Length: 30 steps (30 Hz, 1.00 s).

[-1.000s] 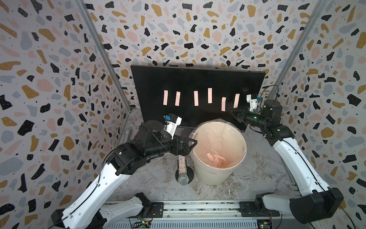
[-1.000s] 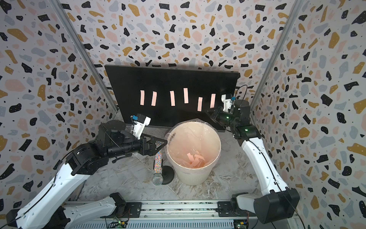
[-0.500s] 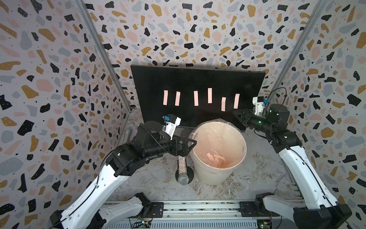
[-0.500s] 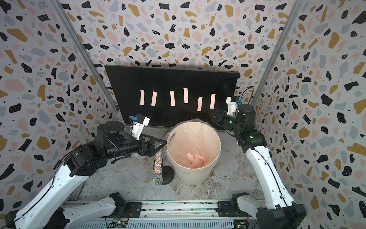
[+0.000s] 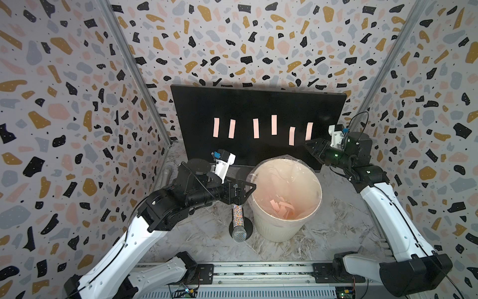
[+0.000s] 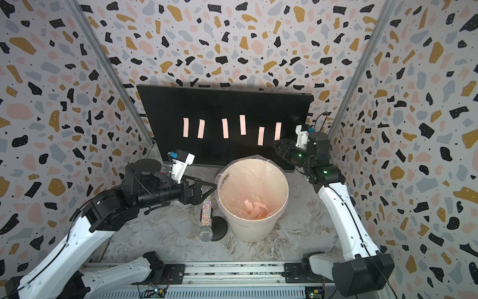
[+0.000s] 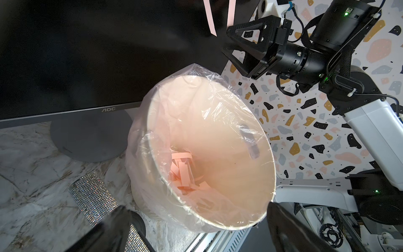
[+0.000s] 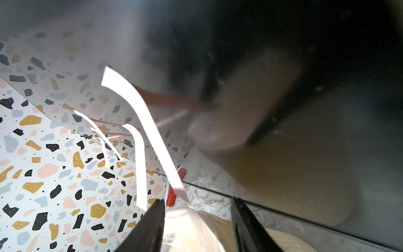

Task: Remove the sticky note from the monitor
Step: Tear off the sticky note from the monitor.

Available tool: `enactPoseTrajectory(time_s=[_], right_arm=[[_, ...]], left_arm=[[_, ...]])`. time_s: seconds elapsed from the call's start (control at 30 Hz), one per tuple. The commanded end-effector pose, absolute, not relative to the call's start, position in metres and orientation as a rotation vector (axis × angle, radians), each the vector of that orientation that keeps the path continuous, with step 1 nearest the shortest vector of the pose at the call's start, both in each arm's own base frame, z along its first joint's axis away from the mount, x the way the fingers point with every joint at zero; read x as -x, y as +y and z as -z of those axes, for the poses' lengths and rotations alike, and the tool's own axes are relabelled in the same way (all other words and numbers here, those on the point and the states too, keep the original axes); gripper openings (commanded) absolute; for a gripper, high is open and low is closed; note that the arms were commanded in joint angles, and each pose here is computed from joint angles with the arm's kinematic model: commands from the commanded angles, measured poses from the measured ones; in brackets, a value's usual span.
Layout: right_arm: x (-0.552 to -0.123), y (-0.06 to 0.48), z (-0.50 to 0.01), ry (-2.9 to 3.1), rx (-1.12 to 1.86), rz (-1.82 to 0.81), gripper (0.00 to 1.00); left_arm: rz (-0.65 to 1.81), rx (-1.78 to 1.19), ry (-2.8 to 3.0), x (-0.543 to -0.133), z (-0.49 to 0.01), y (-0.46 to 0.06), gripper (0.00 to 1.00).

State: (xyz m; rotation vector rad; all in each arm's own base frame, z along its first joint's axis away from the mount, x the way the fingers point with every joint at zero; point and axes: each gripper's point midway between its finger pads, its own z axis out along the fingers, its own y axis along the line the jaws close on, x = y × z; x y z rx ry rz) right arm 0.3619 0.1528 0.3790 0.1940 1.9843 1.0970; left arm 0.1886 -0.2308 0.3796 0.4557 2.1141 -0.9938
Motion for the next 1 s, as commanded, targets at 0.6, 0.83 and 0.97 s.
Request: enactPoseTrajectory(time_s=[0.6, 0.83, 0.97], right_arm=[[-0.371, 0.151, -0.424, 1.874, -0.169, -1.098, 0.36], [-0.37, 0.15, -0.425, 1.87, -0.172, -1.097, 0.22], [-0.368, 0.149, -0.425, 1.872, -0.172, -1.095, 0.11]], left_arm=[[0.984, -0.482, 2.067, -0.188, -0.387, -0.23, 0.99], [0.984, -0.484, 2.064, -0.187, -0.389, -0.23, 0.99], [0.986, -0.484, 2.065, -0.187, -0.389, -0.23, 0.99]])
